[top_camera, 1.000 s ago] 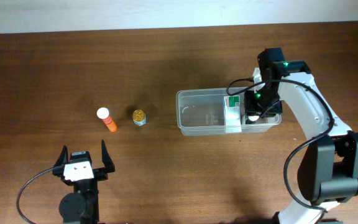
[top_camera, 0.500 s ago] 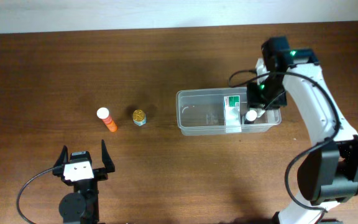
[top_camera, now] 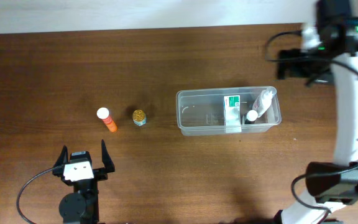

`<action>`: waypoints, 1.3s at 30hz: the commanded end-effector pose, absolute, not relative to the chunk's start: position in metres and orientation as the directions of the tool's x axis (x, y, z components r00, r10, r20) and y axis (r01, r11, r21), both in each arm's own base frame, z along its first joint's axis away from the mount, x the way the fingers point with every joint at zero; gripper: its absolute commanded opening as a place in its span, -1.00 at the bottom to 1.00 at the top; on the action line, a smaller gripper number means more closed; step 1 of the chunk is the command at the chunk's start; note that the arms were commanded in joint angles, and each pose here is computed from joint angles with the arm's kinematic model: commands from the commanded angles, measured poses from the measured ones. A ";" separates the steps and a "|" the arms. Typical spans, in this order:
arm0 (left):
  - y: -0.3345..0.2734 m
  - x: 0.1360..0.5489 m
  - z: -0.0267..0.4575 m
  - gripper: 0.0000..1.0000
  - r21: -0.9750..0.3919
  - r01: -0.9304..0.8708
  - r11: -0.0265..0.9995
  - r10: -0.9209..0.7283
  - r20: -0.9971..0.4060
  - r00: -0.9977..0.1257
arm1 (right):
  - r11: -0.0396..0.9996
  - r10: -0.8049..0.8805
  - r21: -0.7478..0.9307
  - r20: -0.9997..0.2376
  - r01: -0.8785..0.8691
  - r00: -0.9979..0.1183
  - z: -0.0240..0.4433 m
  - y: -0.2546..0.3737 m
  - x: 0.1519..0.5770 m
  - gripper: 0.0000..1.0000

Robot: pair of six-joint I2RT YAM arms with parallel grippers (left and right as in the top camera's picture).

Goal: Pack container
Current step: 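Open the right gripper and withdraw it to the right side, then move the left gripper toward the small gold-lidded jar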

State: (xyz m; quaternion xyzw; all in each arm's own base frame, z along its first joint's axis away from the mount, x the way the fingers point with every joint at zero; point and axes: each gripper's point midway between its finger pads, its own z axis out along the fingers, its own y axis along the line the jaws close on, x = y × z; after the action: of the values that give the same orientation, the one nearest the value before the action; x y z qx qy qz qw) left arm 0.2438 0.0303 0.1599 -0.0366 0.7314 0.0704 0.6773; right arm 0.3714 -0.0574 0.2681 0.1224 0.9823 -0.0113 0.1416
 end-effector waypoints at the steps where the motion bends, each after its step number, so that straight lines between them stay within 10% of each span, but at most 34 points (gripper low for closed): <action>1: 0.029 0.244 0.158 0.99 0.067 -0.138 0.988 0.057 -0.995 -0.080 | 0.897 0.422 -0.007 -0.291 0.443 -0.859 0.267 -0.115 0.360 0.97; 39: 0.030 0.245 0.179 0.99 0.060 -0.151 0.987 0.061 -0.998 0.002 | 0.794 0.591 -0.022 -0.207 0.608 -0.780 0.207 -0.179 0.339 0.97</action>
State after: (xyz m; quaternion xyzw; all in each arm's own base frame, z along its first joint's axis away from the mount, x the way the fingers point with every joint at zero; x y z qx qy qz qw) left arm 0.2441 0.0312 0.1667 -0.0389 0.7214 0.0724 0.6876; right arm 0.3411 -0.1750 0.2063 0.3119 0.9447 -0.0361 0.0942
